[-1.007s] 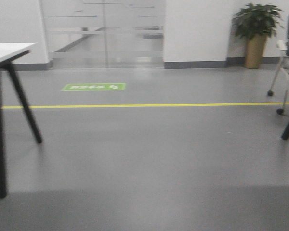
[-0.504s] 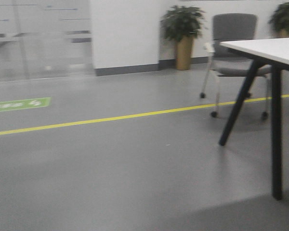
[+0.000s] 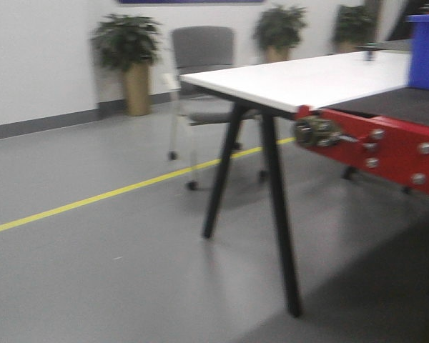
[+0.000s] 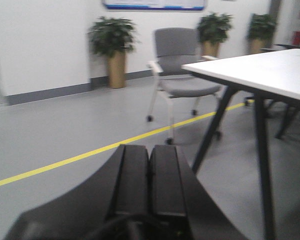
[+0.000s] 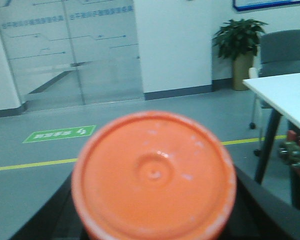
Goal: Grab orange capacitor from left shelf to right conveyor
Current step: 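Drive the base to the conveyor holding the cylinder in the right gripper, then move the held cylinder over the metal tray on the conveyor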
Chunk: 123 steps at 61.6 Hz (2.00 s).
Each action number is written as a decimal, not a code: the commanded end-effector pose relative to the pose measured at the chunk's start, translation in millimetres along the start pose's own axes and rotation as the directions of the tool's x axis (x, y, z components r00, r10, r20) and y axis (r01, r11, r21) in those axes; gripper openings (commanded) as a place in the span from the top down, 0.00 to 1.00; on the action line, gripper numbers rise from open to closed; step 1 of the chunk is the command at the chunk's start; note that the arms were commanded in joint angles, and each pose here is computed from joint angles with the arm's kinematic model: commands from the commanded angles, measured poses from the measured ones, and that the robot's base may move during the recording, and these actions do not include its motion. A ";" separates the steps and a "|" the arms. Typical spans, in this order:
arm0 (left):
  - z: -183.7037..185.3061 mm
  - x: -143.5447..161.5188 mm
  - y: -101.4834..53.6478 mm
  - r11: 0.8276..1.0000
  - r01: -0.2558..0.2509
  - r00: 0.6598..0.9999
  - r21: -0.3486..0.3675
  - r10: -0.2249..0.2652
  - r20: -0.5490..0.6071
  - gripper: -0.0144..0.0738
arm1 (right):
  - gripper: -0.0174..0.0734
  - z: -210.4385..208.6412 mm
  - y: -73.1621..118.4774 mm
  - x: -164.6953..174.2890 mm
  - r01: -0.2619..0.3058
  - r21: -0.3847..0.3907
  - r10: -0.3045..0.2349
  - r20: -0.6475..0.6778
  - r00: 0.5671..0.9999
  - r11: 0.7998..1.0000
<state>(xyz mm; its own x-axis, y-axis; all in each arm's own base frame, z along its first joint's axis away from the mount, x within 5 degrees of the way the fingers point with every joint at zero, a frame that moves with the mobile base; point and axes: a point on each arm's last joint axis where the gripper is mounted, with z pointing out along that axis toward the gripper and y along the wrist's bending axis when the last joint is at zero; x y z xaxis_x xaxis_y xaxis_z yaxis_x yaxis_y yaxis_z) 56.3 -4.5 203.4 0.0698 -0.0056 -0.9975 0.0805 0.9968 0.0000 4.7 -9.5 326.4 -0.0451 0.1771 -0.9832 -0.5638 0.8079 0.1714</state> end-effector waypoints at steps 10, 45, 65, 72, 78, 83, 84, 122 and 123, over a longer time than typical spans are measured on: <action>0.2 -9.4 -0.2 1.000 0.006 0.996 0.005 -0.006 0.084 0.96 | 0.74 -2.3 3.1 -15.2 0.016 -0.022 -0.014 0.105 0.994 1.000; 0.2 -9.4 -0.2 1.000 0.006 0.996 0.005 -0.006 0.084 0.96 | 0.74 -2.3 3.1 -15.2 0.016 -0.022 -0.014 0.105 0.994 1.000; 0.2 -9.4 -0.2 1.000 0.006 0.996 0.005 -0.006 0.084 0.96 | 0.74 -2.3 3.1 -15.2 0.016 -0.022 -0.014 0.105 0.994 1.000; 0.2 -9.4 -0.2 1.000 0.006 0.996 0.005 -0.006 0.084 0.96 | 0.74 -2.3 3.1 -15.2 0.016 -0.022 -0.014 0.105 0.994 1.000; 0.2 -9.4 -0.2 1.000 0.006 0.996 0.005 -0.006 0.084 0.96 | 0.74 -2.3 3.1 -15.2 0.016 -0.022 -0.014 0.105 0.994 1.000; 0.2 -9.4 -0.2 1.000 0.006 0.996 0.005 -0.006 0.084 0.96 | 0.74 -2.3 3.1 -15.2 0.016 -0.022 -0.014 0.105 0.994 1.000; 0.2 -9.4 -0.2 1.000 0.006 0.996 0.005 -0.006 0.084 0.96 | 0.74 -2.3 3.1 -15.2 0.016 -0.022 -0.014 0.105 0.994 1.000; 0.2 -9.4 -0.2 1.000 0.006 0.996 0.005 -0.006 0.084 0.96 | 0.74 1.6 3.4 -17.8 0.062 -0.016 -0.059 0.149 0.987 0.998; 0.2 -9.4 -0.2 1.000 0.006 0.996 0.005 -0.006 0.084 0.96 | 0.74 2.7 3.5 -17.8 0.068 -0.014 -0.065 0.148 0.987 0.998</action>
<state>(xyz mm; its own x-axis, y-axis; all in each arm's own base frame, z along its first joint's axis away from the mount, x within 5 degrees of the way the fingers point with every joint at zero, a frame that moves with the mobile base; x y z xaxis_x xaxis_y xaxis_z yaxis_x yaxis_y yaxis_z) 56.3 -4.5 203.4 0.0698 -0.0056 -0.9975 0.0805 0.9968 0.0000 5.4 -9.4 327.8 -0.0151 0.1787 -0.9838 -0.5642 0.8108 0.1560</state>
